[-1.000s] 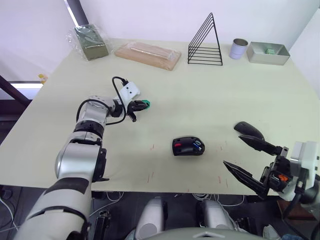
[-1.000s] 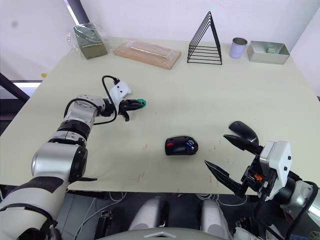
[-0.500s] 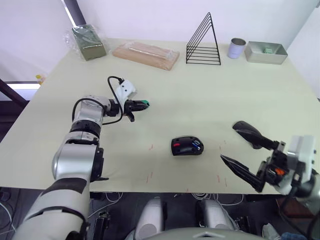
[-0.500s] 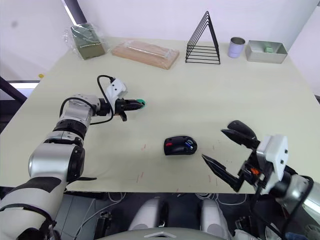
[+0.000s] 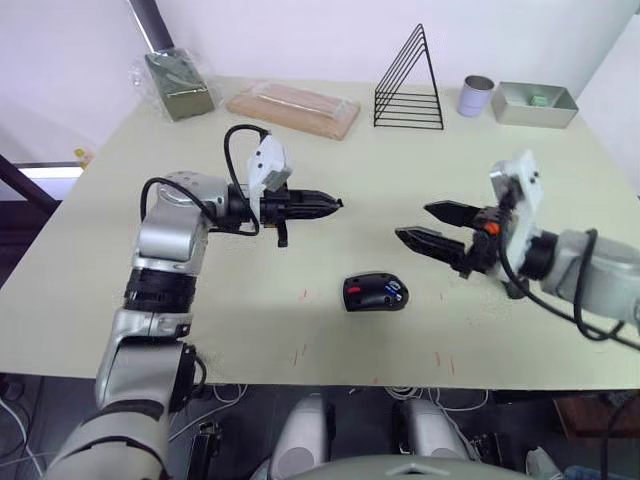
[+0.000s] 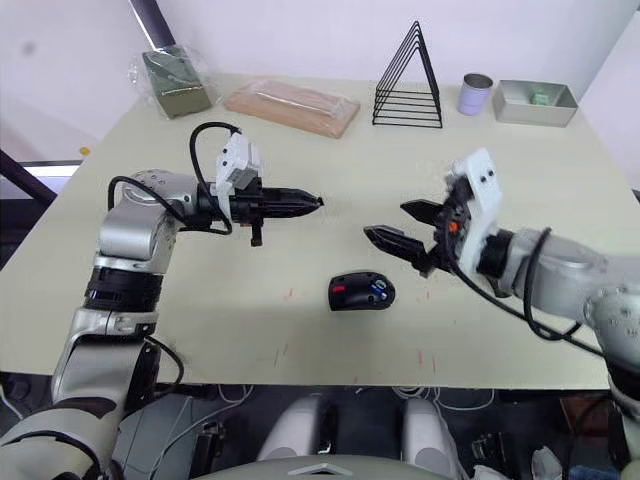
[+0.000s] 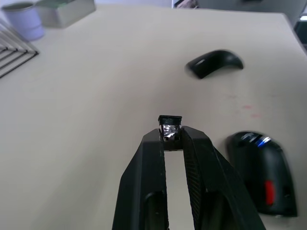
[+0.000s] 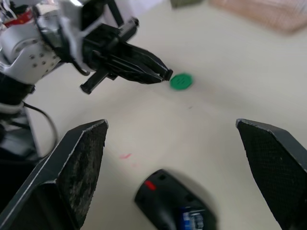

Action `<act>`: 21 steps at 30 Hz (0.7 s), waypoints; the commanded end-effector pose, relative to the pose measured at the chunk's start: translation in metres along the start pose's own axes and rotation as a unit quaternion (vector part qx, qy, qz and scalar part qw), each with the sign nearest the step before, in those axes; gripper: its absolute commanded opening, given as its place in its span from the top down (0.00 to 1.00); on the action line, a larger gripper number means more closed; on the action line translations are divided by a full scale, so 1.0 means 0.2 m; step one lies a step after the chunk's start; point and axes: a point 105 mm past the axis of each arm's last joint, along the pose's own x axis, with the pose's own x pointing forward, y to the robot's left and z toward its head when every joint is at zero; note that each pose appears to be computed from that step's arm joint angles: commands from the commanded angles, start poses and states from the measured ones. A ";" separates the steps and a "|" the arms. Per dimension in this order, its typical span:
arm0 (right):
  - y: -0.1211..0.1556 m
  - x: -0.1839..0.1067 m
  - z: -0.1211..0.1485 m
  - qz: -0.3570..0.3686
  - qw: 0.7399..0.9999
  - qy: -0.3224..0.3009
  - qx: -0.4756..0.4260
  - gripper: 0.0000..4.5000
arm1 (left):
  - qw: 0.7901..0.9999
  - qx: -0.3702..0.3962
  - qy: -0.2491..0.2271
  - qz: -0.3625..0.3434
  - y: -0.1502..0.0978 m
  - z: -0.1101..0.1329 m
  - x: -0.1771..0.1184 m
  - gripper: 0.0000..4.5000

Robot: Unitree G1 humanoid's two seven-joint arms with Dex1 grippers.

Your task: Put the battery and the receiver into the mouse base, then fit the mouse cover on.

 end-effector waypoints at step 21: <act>0.04 0.15 0.11 0.097 0.981 0.074 0.150 0.17 | 0.994 0.096 -0.017 -0.052 -0.20 0.19 0.05 1.00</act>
